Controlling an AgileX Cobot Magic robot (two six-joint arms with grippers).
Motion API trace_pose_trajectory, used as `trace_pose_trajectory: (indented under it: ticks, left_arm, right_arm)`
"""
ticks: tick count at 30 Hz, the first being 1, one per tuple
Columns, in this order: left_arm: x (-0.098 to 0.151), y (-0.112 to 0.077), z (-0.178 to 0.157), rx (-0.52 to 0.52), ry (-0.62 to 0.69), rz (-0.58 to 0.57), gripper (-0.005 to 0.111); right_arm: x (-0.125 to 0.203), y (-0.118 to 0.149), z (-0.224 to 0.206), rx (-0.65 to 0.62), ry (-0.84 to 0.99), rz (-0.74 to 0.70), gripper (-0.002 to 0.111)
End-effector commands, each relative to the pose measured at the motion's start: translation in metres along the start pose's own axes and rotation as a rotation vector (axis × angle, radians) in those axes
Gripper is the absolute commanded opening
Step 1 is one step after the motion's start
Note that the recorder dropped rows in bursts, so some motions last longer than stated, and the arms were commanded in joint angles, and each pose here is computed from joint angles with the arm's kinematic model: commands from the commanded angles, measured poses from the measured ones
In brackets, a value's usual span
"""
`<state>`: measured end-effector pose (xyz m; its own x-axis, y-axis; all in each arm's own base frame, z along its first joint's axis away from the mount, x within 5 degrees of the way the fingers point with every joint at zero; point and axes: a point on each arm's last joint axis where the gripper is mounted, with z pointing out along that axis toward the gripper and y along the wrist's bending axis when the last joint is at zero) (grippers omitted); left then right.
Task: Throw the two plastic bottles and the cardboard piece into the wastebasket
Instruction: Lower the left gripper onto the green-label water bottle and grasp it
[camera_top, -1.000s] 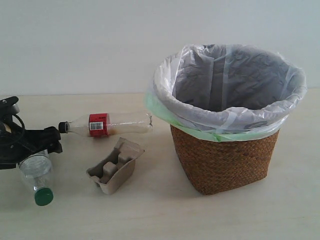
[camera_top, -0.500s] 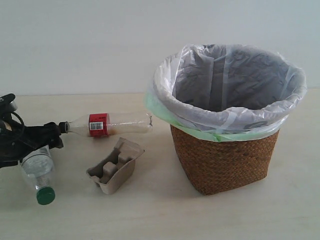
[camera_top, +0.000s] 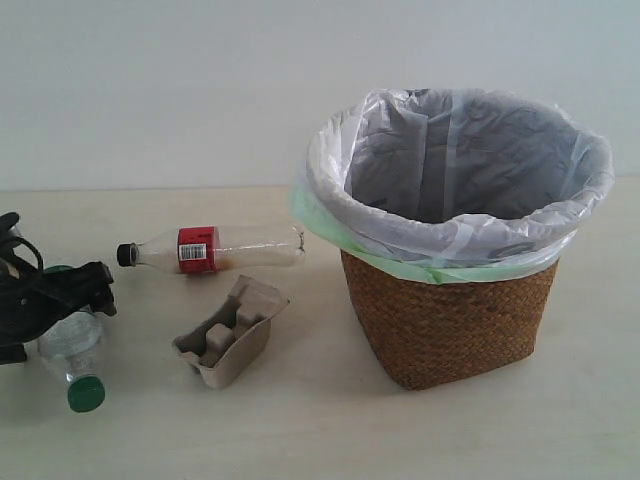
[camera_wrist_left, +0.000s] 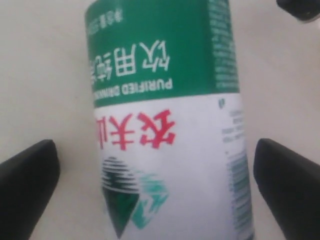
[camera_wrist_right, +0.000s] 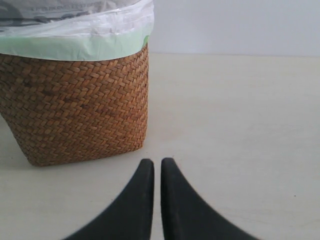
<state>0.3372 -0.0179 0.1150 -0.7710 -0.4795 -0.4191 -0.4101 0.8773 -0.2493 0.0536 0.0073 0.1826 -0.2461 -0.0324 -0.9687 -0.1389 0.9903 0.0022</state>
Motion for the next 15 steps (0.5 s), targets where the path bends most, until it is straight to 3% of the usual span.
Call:
trace_pose_trajectory:
  ticks: [1,4,6,8,11,12,15]
  left_arm:
    - [-0.0008,0.0007,0.0031,0.007,-0.01,-0.029,0.109]
    - [-0.0014,0.0003,0.0031,0.011,-0.017,-0.029,0.105]
    - [-0.0021,-0.0001,0.0031,0.016,-0.024,-0.029,0.092]
    - [-0.0022,-0.0002,0.003,0.018,-0.026,-0.038,0.067]
    - [-0.0008,0.0007,0.0031,0.008,-0.011,-0.04,0.016]
    - [0.0001,0.0013,0.0031,0.0,-0.001,-0.028,0.005]
    - [0.0,0.0023,0.0031,-0.004,0.002,-0.03,0.008]
  right_arm:
    - [-0.0014,-0.0001,-0.0005,0.001,-0.016,-0.012,0.002]
    - [-0.0014,-0.0001,-0.0005,0.001,-0.016,-0.012,0.002]
    - [-0.0014,-0.0001,-0.0005,0.001,-0.016,-0.012,0.002]
    - [-0.0014,-0.0001,-0.0005,0.001,-0.016,-0.012,0.002]
    - [-0.0014,-0.0001,-0.0005,0.001,-0.016,-0.012,0.002]
    - [-0.0014,-0.0001,-0.0005,0.001,-0.016,-0.012,0.002]
    - [-0.0014,-0.0001,-0.0005,0.001,-0.016,-0.012,0.002]
